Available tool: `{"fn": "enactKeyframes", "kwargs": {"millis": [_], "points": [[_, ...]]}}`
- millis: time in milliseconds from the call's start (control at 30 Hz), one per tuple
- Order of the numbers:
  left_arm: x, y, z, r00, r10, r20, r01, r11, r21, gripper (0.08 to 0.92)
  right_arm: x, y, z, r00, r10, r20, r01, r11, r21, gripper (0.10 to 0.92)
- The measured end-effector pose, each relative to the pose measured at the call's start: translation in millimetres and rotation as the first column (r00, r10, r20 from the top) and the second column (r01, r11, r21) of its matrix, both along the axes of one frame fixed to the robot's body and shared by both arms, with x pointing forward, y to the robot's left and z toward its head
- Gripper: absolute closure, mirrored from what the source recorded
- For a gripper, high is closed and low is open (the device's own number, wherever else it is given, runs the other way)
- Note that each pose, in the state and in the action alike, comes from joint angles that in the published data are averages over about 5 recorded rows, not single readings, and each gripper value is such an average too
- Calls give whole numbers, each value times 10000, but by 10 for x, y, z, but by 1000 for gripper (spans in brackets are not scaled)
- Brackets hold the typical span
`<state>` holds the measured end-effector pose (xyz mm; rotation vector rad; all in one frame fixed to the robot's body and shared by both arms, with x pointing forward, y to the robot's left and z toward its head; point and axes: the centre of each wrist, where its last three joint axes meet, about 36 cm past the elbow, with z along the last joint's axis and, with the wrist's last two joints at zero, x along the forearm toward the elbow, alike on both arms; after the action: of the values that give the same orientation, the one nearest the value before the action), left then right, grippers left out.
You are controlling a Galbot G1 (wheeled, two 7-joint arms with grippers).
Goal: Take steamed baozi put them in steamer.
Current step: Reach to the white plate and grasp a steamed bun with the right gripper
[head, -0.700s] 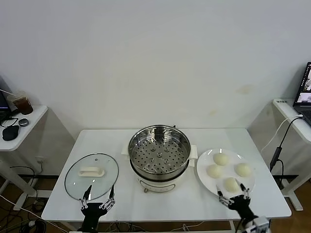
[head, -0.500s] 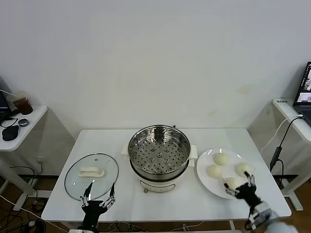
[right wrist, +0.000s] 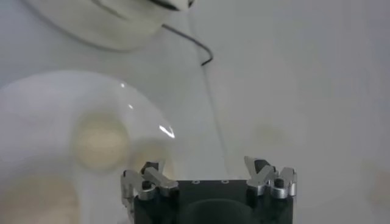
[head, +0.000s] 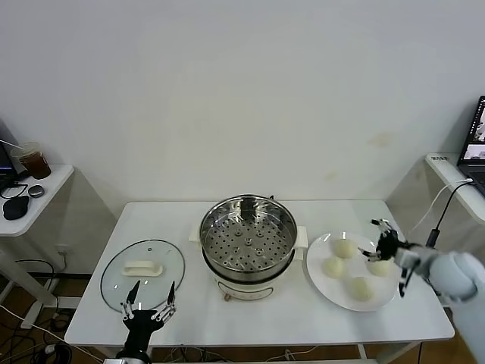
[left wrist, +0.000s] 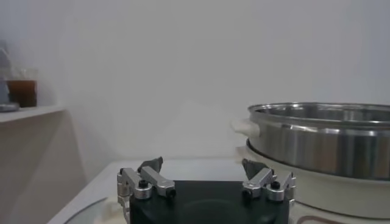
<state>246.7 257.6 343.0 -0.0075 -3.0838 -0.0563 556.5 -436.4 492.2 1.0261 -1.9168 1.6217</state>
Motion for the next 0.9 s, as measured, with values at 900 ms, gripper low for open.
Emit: {"fn": "enactKeyframes", "kwargs": {"millis": [900], "points": [[34, 190, 2, 9986, 397, 336, -415, 9977, 536, 177, 1100, 407, -225, 8892, -396, -4557, -662, 9746, -2138, 200]]}}
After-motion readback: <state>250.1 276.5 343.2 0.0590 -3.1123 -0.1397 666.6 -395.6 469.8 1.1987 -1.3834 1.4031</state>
